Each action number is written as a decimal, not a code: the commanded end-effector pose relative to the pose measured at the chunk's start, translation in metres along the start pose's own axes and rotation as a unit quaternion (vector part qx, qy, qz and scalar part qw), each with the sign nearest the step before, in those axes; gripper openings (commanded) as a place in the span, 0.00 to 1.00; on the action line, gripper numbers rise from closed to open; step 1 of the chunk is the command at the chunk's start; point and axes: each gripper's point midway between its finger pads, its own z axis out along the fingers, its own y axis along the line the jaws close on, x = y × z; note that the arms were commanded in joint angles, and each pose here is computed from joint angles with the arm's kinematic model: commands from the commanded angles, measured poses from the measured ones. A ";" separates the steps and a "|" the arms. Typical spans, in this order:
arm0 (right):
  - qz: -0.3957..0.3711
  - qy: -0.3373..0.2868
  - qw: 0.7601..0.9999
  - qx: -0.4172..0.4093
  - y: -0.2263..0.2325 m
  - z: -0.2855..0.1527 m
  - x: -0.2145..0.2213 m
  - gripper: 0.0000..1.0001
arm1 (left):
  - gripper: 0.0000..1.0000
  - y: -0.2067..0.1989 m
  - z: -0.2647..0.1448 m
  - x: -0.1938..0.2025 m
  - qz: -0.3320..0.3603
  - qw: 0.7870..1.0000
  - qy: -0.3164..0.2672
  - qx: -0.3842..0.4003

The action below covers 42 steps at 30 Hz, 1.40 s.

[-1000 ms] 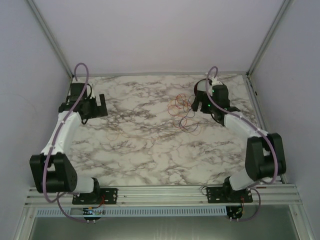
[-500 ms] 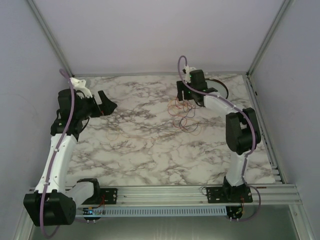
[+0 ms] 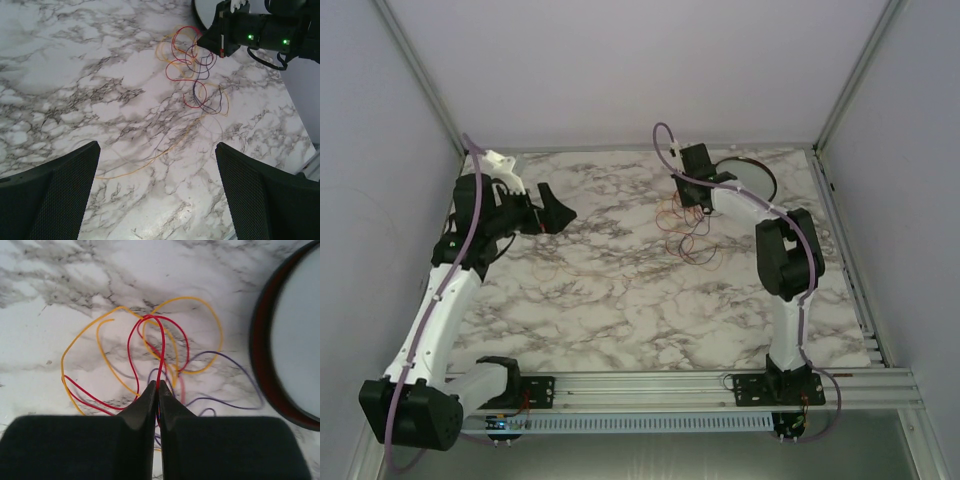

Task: Zip-tie the wires
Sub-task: Untie the cable at the center of the board.

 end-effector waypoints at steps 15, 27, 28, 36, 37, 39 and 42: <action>0.031 -0.263 0.946 0.186 -0.066 -0.198 -0.210 0.00 | 1.00 -0.061 0.055 -0.094 0.084 0.981 -0.149 0.094; 0.048 -0.429 0.880 0.200 -0.085 -0.306 -0.307 0.00 | 1.00 -0.108 0.109 -0.119 0.091 0.968 -0.156 0.175; 0.047 -0.438 0.877 0.193 -0.085 -0.311 -0.310 0.00 | 1.00 -0.113 0.113 -0.123 0.094 0.965 -0.162 0.181; 0.041 -0.442 0.881 0.162 -0.079 -0.320 -0.305 0.00 | 1.00 -0.146 0.160 -0.131 0.127 0.955 -0.183 0.194; 0.041 -0.441 0.882 0.159 -0.078 -0.320 -0.303 0.00 | 1.00 -0.149 0.168 -0.129 0.128 0.955 -0.182 0.196; 0.044 -0.440 0.883 0.157 -0.078 -0.322 -0.299 0.00 | 1.00 -0.154 0.185 -0.124 0.127 0.955 -0.176 0.201; 0.054 -0.442 0.882 0.152 -0.078 -0.329 -0.295 0.00 | 1.00 -0.166 0.210 -0.114 0.126 0.955 -0.166 0.211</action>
